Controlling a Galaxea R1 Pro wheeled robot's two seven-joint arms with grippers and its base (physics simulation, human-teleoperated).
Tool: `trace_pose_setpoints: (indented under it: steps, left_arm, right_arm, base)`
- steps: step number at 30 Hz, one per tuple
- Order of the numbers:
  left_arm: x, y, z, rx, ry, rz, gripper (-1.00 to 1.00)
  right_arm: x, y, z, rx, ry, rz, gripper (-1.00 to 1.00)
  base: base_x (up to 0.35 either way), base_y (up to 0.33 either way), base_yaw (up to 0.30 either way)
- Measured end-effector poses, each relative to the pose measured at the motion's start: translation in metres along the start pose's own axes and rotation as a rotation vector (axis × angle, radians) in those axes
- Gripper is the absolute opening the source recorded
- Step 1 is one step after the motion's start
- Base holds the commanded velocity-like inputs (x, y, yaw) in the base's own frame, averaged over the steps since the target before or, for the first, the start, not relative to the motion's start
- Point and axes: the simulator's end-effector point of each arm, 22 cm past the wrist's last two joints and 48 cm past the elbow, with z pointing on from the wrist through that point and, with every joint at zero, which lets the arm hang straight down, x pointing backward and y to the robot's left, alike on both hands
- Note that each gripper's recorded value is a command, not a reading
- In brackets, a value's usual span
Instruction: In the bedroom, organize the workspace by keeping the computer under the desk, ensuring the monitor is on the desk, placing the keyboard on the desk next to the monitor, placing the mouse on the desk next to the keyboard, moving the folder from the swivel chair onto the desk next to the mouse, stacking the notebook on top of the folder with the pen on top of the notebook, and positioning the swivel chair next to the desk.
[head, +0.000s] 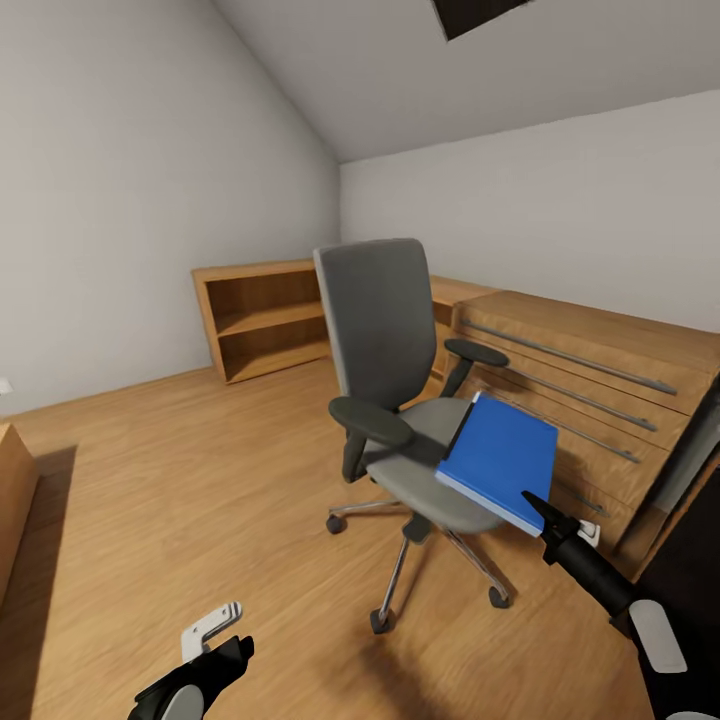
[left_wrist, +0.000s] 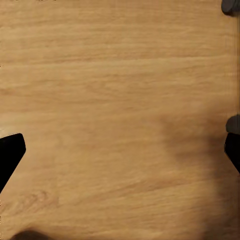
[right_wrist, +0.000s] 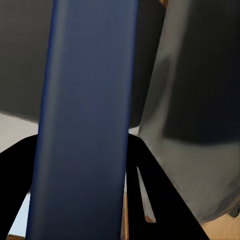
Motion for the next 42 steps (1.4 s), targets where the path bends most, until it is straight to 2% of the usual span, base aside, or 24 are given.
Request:
trace_pose_setpoints:
  steps: [12, 18, 30, 42]
  left_arm:
    - [-0.015, -0.006, -0.014, 0.024, -0.042, -0.005, 1.00]
    - [-0.022, -0.010, -0.021, 0.037, -0.063, -0.008, 1.00]
    - [-0.030, -0.012, -0.032, 0.050, -0.091, -0.010, 1.00]
    - [-0.044, -0.017, -0.047, 0.071, -0.136, -0.013, 1.00]
  right_arm:
    - [-0.005, 0.030, -0.001, -0.053, -0.007, -0.026, -1.00]
    - [-0.010, 0.054, -0.001, -0.094, -0.014, -0.055, -1.00]
    - [-0.014, 0.083, -0.004, -0.136, -0.021, -0.081, -1.00]
    - [-0.017, 0.111, -0.010, -0.186, -0.031, -0.100, -1.00]
  base:
    - [-0.303, 0.000, 0.000]
    - [-0.077, 0.000, 0.000]
    - [-0.009, 0.000, 0.000]
    - [-0.267, 0.000, 0.000]
